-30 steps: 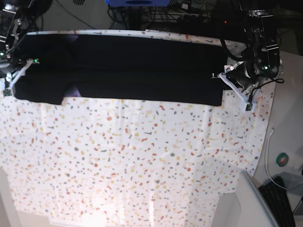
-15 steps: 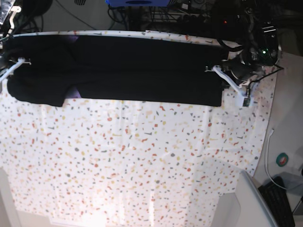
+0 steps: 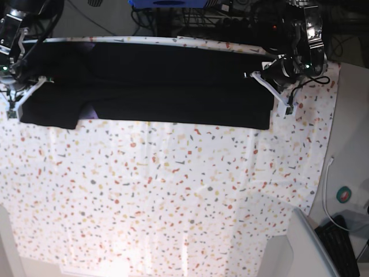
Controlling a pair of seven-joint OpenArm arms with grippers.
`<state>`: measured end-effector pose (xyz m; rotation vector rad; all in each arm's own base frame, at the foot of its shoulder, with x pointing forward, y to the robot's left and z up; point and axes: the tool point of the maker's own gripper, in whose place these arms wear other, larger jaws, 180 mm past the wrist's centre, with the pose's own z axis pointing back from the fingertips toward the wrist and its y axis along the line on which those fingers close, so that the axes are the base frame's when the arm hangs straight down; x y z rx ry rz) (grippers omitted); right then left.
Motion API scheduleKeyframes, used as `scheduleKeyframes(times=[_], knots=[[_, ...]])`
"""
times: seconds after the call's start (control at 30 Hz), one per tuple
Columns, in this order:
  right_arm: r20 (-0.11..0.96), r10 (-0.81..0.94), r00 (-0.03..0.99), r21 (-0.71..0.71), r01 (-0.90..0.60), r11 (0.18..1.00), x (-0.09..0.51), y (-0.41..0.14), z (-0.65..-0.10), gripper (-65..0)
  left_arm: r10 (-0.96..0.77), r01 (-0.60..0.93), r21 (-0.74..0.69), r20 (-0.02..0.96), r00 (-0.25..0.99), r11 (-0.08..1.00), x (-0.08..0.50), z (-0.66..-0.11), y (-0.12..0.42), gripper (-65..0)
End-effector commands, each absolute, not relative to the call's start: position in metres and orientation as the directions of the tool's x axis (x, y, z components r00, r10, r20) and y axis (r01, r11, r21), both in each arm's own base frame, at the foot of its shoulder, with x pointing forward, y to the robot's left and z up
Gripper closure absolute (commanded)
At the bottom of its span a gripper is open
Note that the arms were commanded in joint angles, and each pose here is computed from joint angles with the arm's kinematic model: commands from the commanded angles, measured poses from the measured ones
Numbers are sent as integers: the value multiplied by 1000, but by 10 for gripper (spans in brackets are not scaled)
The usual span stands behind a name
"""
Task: Layout the t-shirt on the table in an organized manner, then fold the t-shirt properly
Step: 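Lower the folded hem with both grippers and release it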
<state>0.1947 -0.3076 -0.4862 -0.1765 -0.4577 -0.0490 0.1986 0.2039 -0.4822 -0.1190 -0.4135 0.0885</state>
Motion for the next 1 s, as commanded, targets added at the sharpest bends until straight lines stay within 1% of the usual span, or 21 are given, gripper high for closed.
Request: scheduleKeyframes(times=[0.0,0.1,0.2,0.3,0.37,0.53,0.77,0.83,0.9,0.97], knots=[[445,-13,896,-161,95,982,196,-313,-487,0,113,-57,-140,432,895,988,211,-476,206,0],[416,-44,908,-129,107,986,200,-313,-501,0,129,-69,-148,446,885,986,217,-480,207,0],[415,-63,907,-106,117,987,212,-312,-506,0,143,-79,-159,448,882,984,228,-483,208,0],[436,-74,897,-86,123,989,230,-309,-503,0,157,-89,-169,443,882,982,239,-487,209,0],[471,-77,879,-78,128,989,246,-309,-498,0,162,-91,-174,453,877,980,250,-485,209,0],[504,-75,860,-75,130,989,263,-309,-489,0,162,-83,-178,495,854,981,273,-472,209,0],[587,-9,810,-153,122,981,271,-321,-450,0,129,-56,-143,579,805,988,285,-440,217,0],[609,19,793,-182,117,976,271,-322,-435,0,119,-47,-135,589,800,990,285,-433,218,0],[608,27,794,-197,117,973,271,-319,-424,0,109,-43,-125,591,799,991,284,-423,219,0],[607,41,793,-224,122,967,273,-320,-407,0,124,-71,-111,603,788,991,281,-409,231,0]])
